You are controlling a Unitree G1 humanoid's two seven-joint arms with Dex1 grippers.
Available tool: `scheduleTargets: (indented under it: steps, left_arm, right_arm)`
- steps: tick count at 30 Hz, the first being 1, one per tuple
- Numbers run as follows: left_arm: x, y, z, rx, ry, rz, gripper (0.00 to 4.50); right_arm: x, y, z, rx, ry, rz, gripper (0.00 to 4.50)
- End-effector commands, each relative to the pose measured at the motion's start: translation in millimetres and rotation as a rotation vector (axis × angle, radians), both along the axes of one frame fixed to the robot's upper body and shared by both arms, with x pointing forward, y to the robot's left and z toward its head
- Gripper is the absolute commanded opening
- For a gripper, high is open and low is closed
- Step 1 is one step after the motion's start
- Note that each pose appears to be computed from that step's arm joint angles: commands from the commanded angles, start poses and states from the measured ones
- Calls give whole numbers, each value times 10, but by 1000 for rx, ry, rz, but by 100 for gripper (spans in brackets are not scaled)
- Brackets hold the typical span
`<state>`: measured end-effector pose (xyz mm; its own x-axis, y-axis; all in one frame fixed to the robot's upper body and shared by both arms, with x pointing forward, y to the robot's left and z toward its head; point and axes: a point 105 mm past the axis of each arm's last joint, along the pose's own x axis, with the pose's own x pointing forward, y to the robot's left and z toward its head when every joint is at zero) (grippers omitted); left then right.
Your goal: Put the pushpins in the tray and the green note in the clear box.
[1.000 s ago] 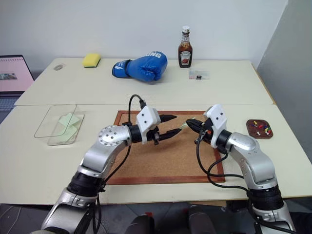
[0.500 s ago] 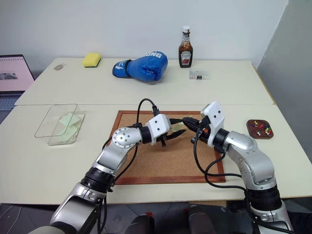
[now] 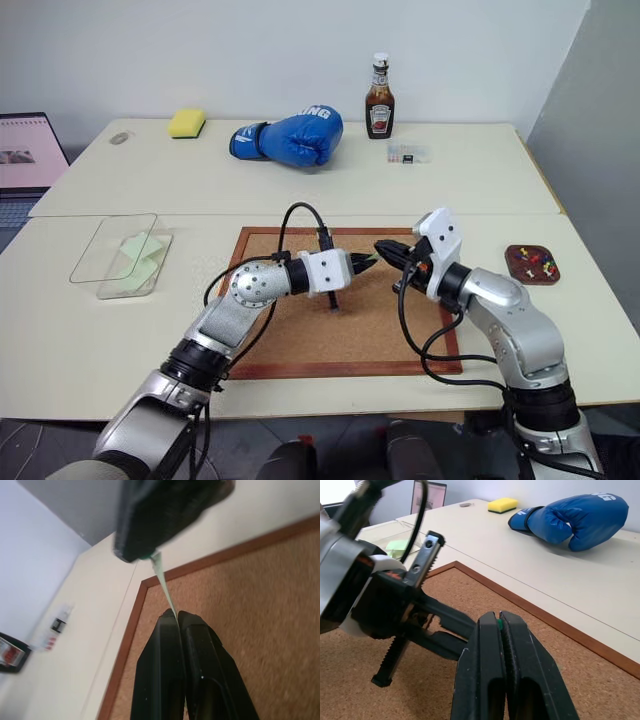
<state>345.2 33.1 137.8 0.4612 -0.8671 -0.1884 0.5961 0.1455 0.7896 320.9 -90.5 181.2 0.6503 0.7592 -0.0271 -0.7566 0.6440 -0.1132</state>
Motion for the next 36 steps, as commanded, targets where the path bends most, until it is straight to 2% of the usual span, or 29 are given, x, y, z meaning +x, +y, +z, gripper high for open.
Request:
scheduleTargets:
  steps: [1, 6, 10, 14, 17, 20, 25, 36]
  left_arm:
    - [-32, -59, 44, 32, -91, -48, 8]
    - [17, -42, 66, 22, -99, -37, 8]
    - [41, -73, 178, -137, 26, 0, 8]
    - [-47, -119, 257, -288, 265, -18, 8]
    - [-120, -135, 270, -327, 405, -36, 8]
    - [-239, -190, 264, -317, 513, -79, 8]
    - [-358, -234, 244, -285, 585, -111, 8]
    - [-375, -192, 208, -261, 580, -81, 8]
  right_arm:
    - [29, -80, 198, 19, -69, -24, 0]
    - [51, -161, 223, 23, -72, -54, 0]
    - [87, -285, 200, 8, -71, -110, 0]
    - [285, -800, 18, -112, -65, -374, 0]
    - [376, -1242, -70, -114, -32, -595, 0]
    - [377, -1613, -171, -118, 7, -760, 0]
    - [396, -2052, -284, -50, 73, -935, 0]
    - [502, -2271, -433, 88, 141, -1004, 0]
